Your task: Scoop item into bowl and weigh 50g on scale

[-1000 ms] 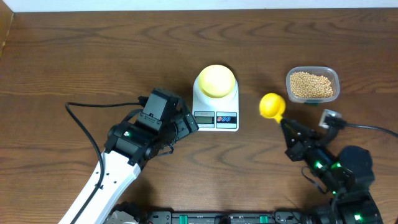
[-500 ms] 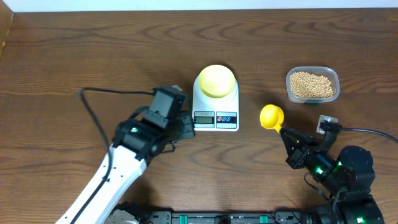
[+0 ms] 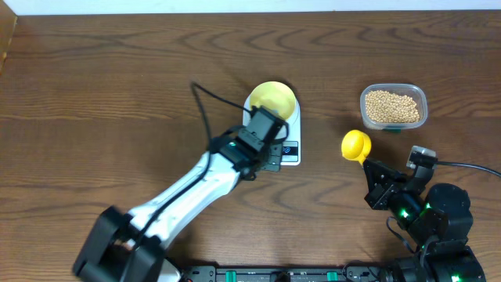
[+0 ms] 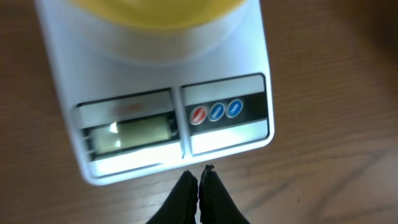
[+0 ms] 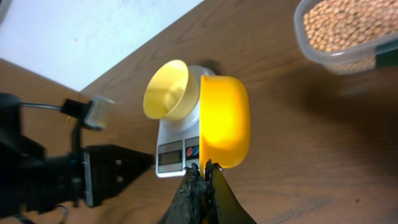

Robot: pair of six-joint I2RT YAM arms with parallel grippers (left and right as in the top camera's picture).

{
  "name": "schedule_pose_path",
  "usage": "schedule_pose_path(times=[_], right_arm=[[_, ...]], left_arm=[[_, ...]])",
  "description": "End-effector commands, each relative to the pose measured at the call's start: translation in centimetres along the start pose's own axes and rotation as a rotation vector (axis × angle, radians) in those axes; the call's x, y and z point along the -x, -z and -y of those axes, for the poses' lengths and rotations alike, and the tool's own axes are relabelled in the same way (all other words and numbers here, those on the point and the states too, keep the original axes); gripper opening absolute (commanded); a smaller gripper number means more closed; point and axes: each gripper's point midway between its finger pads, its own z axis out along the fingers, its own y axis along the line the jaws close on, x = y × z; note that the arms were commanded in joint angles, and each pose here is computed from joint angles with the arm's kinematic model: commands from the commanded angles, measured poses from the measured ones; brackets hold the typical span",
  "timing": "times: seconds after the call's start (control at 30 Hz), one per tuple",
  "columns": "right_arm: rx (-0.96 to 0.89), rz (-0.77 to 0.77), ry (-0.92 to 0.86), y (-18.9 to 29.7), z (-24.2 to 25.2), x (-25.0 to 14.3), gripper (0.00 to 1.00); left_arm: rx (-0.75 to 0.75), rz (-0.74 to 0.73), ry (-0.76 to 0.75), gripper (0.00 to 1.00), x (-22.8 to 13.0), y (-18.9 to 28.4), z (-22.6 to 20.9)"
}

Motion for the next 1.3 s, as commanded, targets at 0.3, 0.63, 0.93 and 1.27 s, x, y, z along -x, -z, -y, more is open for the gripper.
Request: schedule_pose_path(times=[0.3,0.63,0.93,1.27], right_arm=[[-0.079,0.092,0.005,0.7,0.9,2.1,0.01],[-0.098,0.104,0.011,0.7,1.2,2.3,0.01],[-0.104,0.109,0.01,0.7,1.3,2.3,0.01],[-0.107,0.11,0.01,0.7,1.4,2.4,0.01]], left_arm=[[0.055,0.041,0.022,0.07,1.0,-5.1,-0.5],[0.062,0.044,0.022,0.07,1.0,-5.4,-0.7],[0.067,0.035,0.022,0.07,0.7,-6.4,-0.8],[0.062,0.044,0.026,0.07,1.0,-6.4,-0.7]])
